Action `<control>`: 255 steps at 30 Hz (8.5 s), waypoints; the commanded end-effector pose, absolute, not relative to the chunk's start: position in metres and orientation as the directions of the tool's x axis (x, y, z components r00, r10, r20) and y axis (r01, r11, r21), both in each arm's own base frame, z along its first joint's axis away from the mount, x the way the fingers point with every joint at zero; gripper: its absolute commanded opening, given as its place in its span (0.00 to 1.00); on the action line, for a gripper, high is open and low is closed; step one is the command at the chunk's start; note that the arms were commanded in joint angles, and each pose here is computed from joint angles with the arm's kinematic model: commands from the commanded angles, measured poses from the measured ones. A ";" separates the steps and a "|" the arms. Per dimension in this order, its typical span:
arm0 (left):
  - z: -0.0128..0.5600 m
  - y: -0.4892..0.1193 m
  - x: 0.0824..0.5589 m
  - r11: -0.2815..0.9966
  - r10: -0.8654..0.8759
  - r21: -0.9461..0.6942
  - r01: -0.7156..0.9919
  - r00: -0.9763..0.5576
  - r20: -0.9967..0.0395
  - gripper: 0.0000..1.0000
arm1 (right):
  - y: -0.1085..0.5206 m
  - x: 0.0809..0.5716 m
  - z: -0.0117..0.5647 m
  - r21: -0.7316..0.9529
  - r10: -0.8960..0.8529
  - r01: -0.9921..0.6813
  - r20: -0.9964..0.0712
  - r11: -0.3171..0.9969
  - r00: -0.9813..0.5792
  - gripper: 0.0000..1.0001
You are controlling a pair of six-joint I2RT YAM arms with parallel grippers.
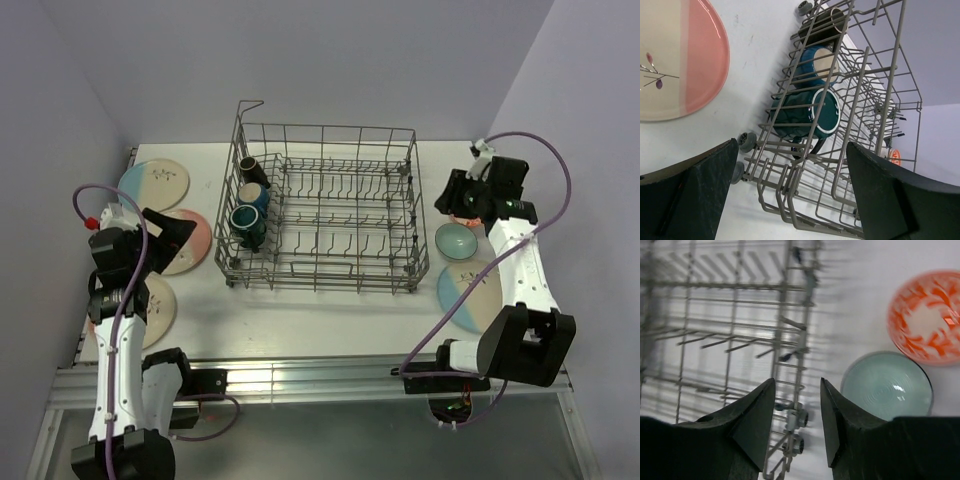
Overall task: Load the mixed dishes into the dish rack
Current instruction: Grab a bowl with the right arm, then pass the bowl from the right arm to the left, then pass the bowl from the left arm to the right
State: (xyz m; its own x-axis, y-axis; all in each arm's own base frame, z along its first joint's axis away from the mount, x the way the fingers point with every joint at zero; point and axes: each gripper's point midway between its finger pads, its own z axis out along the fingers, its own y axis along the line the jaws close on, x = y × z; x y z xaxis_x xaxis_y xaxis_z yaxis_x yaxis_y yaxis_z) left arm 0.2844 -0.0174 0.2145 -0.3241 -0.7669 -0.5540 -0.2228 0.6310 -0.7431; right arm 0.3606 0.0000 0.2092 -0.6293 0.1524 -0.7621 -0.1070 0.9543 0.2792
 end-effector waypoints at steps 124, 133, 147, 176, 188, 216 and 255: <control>0.267 -0.380 0.359 0.765 -0.099 -0.445 0.466 -0.597 -0.796 0.00 | 0.172 0.344 0.294 0.147 -0.216 -0.547 -0.811 0.824 -0.544 0.48; 0.267 -0.369 0.360 0.628 -0.185 -0.578 0.521 -0.622 -0.761 0.00 | 0.173 0.339 0.304 0.327 -0.092 -0.540 -0.787 0.776 -0.610 0.77; 0.299 -0.363 0.343 0.293 -0.273 -0.715 0.635 -0.661 -0.699 0.00 | 0.176 0.345 0.301 0.749 0.364 -0.337 -0.598 0.571 -0.714 1.00; 0.292 -0.374 0.355 0.167 -0.259 -0.762 0.625 -0.718 -0.646 0.00 | 0.187 0.329 0.322 0.807 0.441 -0.232 -0.509 0.544 -0.739 1.00; 0.296 -0.373 0.351 0.110 -0.275 -0.767 0.632 -0.723 -0.634 0.00 | 0.187 0.338 0.293 0.744 0.413 -0.172 -0.531 0.646 -0.740 1.00; 0.289 -0.377 0.357 0.087 -0.297 -0.801 0.592 -0.752 -0.588 0.00 | 0.220 0.339 0.284 0.811 0.408 -0.139 -0.425 0.569 -0.808 0.86; 0.266 -0.392 0.376 0.344 -0.247 -0.752 0.561 -0.719 -0.650 0.00 | 0.238 0.339 0.275 0.771 0.326 -0.201 -0.469 0.604 -0.821 0.57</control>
